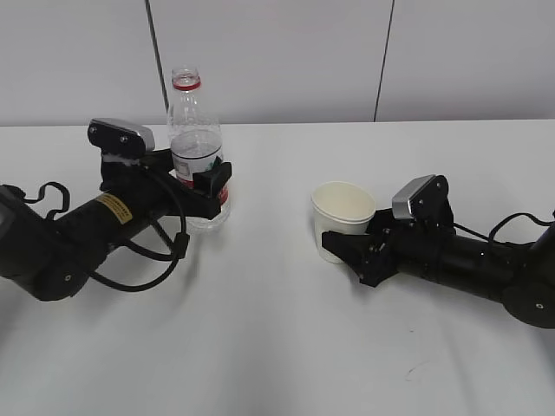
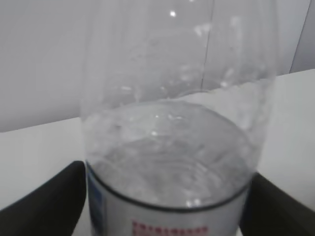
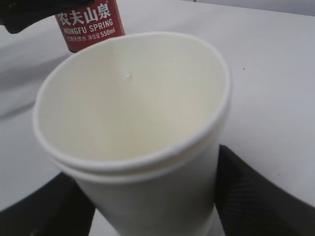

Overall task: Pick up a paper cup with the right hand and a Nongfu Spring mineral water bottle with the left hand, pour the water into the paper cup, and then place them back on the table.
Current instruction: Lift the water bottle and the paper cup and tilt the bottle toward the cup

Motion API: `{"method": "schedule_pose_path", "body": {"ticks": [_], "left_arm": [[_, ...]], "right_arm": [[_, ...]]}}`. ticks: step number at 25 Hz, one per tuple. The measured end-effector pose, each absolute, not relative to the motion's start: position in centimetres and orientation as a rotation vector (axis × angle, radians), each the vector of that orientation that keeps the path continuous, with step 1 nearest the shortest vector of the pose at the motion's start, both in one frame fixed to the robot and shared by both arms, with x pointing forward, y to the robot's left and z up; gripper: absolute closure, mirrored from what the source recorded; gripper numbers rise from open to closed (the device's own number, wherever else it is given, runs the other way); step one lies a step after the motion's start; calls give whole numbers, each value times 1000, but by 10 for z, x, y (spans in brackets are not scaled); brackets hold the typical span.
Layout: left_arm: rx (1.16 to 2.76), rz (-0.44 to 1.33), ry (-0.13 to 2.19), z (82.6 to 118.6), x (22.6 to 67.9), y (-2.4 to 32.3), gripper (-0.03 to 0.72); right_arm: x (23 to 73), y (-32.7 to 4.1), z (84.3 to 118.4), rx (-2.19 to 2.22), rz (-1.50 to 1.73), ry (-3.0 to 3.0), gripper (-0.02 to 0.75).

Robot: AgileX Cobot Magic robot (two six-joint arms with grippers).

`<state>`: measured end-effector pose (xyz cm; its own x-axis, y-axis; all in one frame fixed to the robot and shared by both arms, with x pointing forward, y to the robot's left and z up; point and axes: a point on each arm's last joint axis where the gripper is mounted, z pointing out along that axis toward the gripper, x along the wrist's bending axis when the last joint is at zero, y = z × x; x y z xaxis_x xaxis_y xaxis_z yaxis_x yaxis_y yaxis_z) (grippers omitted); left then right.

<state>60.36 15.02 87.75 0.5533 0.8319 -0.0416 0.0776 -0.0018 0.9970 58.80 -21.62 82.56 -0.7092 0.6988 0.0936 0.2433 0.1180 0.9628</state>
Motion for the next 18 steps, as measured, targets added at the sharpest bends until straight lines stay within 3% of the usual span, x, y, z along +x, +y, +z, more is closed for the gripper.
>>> {"method": "schedule_pose_path", "body": {"ticks": [5, 13, 18], "left_arm": [[1453, 725, 812, 874, 617, 146, 155], [1450, 723, 810, 874, 617, 145, 330], [1450, 723, 810, 874, 617, 145, 345]], "right_arm": [[588, -216, 826, 912, 1621, 2020, 237], [587, -216, 826, 917, 1630, 2027, 237], [585, -212, 826, 875, 1646, 2062, 237]]}}
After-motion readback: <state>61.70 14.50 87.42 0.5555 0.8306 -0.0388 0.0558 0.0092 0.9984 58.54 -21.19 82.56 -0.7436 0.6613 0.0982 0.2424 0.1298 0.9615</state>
